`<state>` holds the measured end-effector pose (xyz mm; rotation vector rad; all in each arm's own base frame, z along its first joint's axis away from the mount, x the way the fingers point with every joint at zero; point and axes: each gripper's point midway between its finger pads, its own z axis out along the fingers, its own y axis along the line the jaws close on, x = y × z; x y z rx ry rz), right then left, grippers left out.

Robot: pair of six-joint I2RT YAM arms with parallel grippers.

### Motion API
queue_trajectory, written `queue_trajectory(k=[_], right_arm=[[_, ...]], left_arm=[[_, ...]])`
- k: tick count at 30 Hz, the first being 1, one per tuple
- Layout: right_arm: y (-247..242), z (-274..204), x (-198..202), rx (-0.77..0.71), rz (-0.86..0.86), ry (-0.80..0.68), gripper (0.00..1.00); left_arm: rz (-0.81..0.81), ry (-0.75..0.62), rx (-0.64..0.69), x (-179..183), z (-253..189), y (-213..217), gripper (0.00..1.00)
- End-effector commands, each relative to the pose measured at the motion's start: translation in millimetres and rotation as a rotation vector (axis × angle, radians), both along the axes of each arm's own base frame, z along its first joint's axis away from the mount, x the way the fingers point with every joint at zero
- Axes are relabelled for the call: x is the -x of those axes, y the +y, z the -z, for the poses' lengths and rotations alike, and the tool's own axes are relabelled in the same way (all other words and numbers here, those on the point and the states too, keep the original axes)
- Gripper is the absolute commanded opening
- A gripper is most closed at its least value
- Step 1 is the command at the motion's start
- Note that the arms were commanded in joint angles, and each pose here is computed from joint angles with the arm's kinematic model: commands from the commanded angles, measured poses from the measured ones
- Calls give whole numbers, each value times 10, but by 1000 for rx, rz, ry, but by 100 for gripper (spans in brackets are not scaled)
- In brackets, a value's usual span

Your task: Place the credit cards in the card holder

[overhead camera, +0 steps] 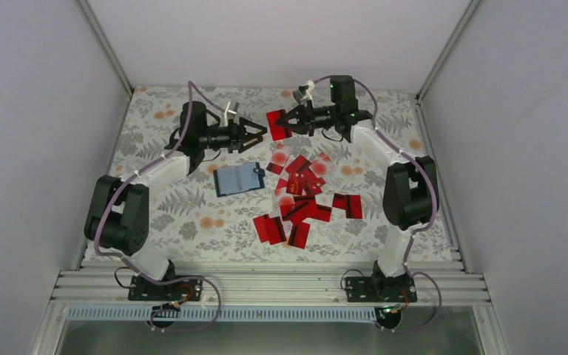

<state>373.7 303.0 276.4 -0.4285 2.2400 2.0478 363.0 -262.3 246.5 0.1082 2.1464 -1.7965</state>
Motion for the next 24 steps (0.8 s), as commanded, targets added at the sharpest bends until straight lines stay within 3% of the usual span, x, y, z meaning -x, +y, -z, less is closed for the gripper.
queue_trajectory(k=[1,8,14,24], right_arm=[[80,-72,-78,-8,-4,-8,4],[142,-105,-99,-10,-11,-12,4],[177,-144,-111,-13,-11,-20,4],[218,-130,-127,-12,-9,-16,4]], left_arm=[[-38,-64,113,-64,-329,-14,64],[-12,-92,187,-82,-474,-136,58],[-10,-69,182,-111,-407,-185,45],[-11,-64,180,-132,-372,-187,8]])
